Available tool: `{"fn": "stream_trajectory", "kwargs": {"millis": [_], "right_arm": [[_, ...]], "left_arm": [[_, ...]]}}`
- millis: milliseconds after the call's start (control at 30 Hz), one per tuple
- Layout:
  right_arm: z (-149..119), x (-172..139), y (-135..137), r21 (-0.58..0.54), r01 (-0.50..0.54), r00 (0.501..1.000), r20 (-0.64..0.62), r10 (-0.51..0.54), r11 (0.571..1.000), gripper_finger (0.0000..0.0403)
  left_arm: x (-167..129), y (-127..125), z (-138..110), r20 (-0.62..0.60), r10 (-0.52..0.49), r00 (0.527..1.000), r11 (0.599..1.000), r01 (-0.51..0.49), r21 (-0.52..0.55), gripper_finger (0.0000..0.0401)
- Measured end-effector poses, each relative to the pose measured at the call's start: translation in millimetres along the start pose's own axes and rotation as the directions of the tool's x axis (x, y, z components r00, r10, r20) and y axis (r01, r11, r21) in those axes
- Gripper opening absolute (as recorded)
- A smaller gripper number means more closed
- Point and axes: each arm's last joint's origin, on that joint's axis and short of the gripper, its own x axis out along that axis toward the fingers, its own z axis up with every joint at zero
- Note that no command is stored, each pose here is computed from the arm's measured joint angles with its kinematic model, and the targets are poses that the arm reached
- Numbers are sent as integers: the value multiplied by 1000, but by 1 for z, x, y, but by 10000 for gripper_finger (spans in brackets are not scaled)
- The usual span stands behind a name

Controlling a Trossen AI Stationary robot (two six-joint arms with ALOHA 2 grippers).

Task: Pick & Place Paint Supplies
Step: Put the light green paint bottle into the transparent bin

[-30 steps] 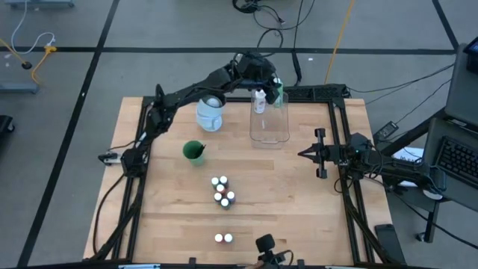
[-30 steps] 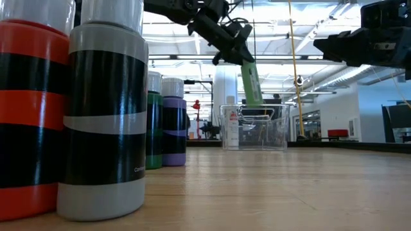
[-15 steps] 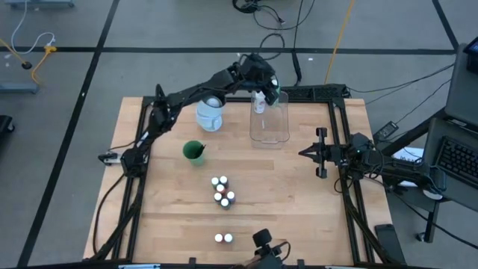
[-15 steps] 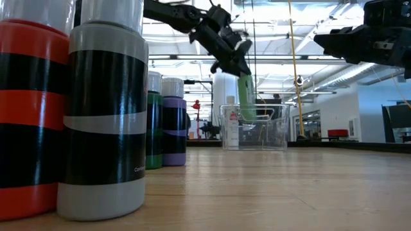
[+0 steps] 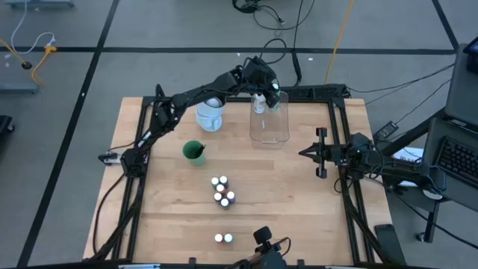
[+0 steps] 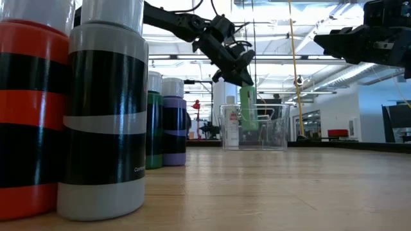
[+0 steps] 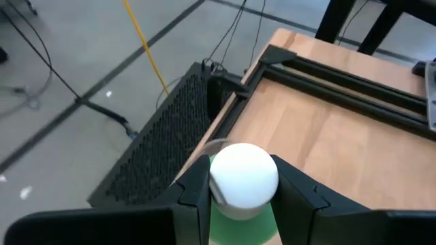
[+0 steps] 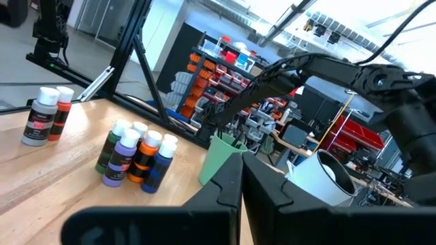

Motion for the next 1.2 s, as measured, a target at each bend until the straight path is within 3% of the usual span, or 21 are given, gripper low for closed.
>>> {"fn": "stream_trajectory", "kwargs": {"millis": [433, 1200], "right_arm": [[0, 0, 0, 0, 0, 1000, -2, 0, 1000, 4], [0, 0, 0, 2, -2, 1000, -5, 2, 1000, 4]], "left_arm": [[27, 12, -21, -40, 46, 998, 998, -47, -42, 105], [28, 13, -24, -63, 11, 998, 999, -13, -30, 123]]}}
